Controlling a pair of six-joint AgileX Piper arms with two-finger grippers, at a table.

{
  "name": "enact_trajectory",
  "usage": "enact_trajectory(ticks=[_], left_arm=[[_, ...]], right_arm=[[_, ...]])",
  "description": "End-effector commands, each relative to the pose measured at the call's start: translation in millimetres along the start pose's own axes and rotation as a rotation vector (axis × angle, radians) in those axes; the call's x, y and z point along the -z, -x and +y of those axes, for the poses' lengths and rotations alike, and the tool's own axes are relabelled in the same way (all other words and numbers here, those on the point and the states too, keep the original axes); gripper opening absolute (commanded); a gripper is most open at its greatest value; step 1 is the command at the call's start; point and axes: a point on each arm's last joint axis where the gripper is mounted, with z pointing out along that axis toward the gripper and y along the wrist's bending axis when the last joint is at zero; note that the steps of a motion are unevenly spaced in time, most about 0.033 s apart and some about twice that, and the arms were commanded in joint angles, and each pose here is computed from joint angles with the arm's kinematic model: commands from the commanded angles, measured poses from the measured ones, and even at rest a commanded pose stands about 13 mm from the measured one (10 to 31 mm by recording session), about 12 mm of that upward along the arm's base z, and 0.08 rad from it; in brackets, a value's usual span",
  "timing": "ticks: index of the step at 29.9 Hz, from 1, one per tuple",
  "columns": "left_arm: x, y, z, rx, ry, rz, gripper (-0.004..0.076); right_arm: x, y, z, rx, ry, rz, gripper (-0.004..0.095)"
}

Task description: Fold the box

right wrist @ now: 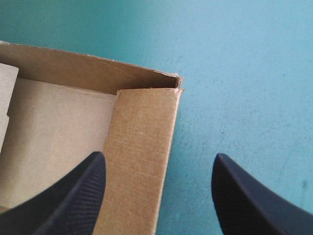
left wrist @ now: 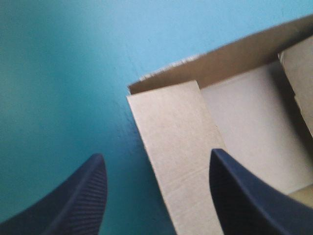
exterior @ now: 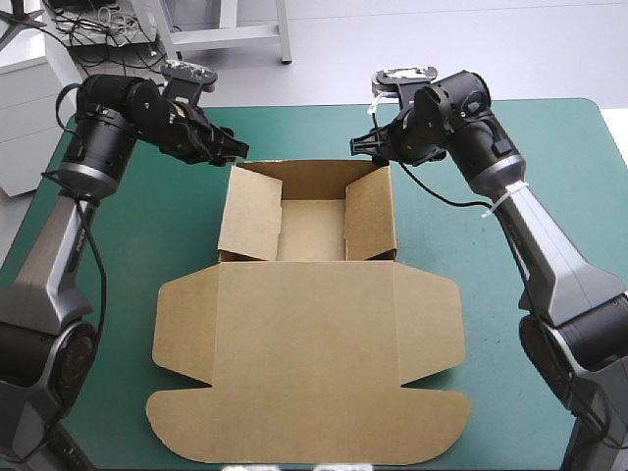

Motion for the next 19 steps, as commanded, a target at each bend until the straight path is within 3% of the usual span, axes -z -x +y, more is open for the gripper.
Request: enact_trajectory(ticks=[1, 7, 19], left_arm=[[73, 1, 1, -0.040, 0.114, -0.139, 0.0311], [135, -19, 12, -0.075, 0.318, -0.230, -0.0008], [185, -96, 5, -0.081, 0.318, -0.229, -0.0010]], right_arm=[[37, 5, -3, -0.004, 0.006, -0.083, 0.0583], [26, 5, -2, -0.008, 0.005, -0.059, 0.0581], [-43, -3, 5, -0.004, 0.007, 0.091, 0.0579]])
